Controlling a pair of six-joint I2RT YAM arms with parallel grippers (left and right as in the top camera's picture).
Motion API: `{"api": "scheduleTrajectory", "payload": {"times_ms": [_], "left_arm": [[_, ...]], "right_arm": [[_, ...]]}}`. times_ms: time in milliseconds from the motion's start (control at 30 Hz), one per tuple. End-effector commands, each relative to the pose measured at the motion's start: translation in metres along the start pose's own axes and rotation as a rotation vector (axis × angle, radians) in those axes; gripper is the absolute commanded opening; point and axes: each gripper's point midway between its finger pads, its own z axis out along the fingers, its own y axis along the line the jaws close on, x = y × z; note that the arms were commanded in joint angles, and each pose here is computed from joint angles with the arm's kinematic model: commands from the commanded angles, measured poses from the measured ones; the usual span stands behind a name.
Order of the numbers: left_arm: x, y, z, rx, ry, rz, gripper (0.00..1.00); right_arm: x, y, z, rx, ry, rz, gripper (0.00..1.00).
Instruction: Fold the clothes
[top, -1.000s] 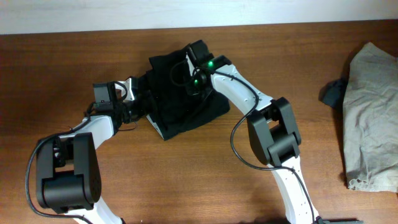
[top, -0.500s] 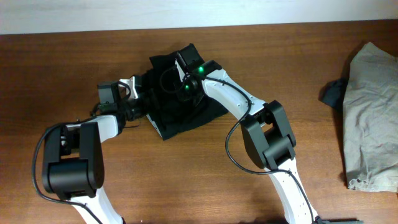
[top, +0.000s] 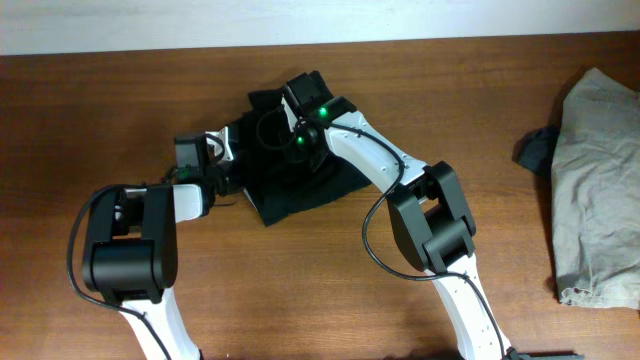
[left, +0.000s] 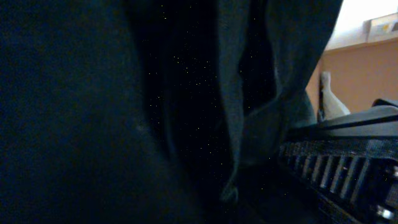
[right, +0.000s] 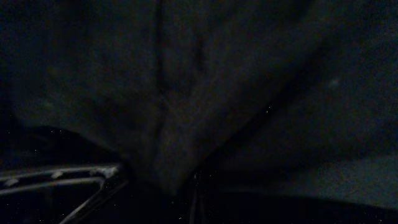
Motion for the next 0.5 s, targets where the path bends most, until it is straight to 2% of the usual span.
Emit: {"api": "scheduleTrajectory", "payload": {"times_ms": [0,133,233,333,467], "left_arm": [[0.022,0.017,0.008,-0.034,0.047,-0.049,0.01],[0.012,0.021,0.003,-0.036,0.023,-0.053,0.01],[-0.004,0.019,-0.007,0.009,-0.006,-0.049,0.01],[-0.041,0.0,-0.027,0.126,-0.086,-0.035,0.01],[-0.084,-0.03,-0.063,0.189,-0.214,0.039,0.01]], "right_arm": [[-0.025,0.001,-0.036,-0.009,-0.054,0.016,0.04],[-0.078,-0.016,-0.14,0.059,-0.24,0.047,0.04],[-0.092,-0.041,-0.2,0.109,-0.313,0.096,0.04],[-0.083,-0.071,-0.218,0.144,-0.281,0.159,0.04],[-0.068,-0.087,-0.219,0.167,-0.221,0.195,0.04]]}}
